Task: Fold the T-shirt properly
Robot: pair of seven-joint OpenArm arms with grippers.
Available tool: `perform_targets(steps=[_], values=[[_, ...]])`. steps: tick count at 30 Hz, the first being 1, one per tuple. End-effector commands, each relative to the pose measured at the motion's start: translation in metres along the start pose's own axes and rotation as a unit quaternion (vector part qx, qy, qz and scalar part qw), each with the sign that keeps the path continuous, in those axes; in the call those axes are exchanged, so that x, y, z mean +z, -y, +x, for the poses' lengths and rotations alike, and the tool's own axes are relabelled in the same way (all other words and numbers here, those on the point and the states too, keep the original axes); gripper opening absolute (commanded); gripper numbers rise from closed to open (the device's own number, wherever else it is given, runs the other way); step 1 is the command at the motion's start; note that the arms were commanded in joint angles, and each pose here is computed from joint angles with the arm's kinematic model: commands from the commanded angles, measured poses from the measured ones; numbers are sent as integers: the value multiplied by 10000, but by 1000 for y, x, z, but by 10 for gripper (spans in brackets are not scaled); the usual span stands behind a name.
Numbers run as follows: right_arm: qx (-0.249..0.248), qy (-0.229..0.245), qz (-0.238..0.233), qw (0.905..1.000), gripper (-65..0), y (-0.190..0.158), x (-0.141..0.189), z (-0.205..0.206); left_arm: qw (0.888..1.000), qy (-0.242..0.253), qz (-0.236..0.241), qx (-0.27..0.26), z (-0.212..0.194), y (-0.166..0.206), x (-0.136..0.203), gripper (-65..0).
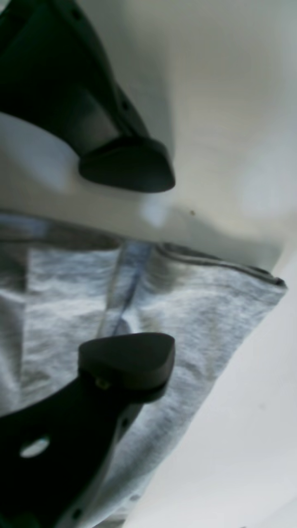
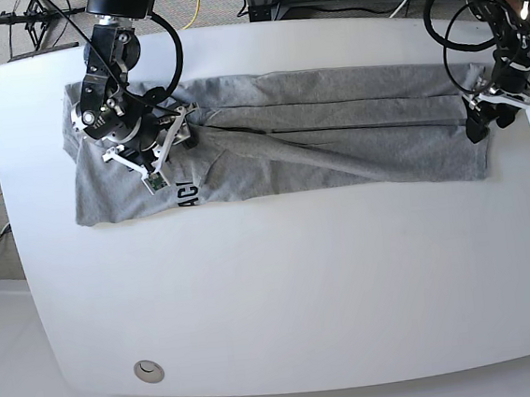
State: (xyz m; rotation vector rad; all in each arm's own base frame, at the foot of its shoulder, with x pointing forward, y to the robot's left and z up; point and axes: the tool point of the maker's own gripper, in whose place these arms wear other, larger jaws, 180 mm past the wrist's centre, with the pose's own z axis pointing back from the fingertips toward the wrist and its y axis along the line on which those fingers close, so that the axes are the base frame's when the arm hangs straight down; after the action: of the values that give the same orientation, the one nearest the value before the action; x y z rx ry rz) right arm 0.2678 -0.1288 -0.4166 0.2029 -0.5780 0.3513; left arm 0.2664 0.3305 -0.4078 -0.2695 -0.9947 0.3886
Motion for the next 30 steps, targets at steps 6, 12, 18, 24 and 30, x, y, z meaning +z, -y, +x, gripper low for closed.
perform_targets(steps=[6, 12, 18, 24, 30], values=[[61, 118, -20, 9999, -319, 2, 4, 9, 9986, -510, -41, -160, -28, 8, -13, -145], [58, 123, -15, 9999, -319, 2, 4, 9, 9969, -694, -287, -254, -41, 29, -22, -145], [58, 123, -15, 9999, -319, 2, 4, 9, 9951, -836, -454, -266, -55, 44, -26, -145], [61, 118, -20, 9999, -319, 2, 4, 9, 9932, -1016, -471, -305, -68, 44, -22, -145], [58, 123, -15, 9999, -319, 2, 4, 9, 9922, -1123, -432, -322, -76, 40, -16, -180]])
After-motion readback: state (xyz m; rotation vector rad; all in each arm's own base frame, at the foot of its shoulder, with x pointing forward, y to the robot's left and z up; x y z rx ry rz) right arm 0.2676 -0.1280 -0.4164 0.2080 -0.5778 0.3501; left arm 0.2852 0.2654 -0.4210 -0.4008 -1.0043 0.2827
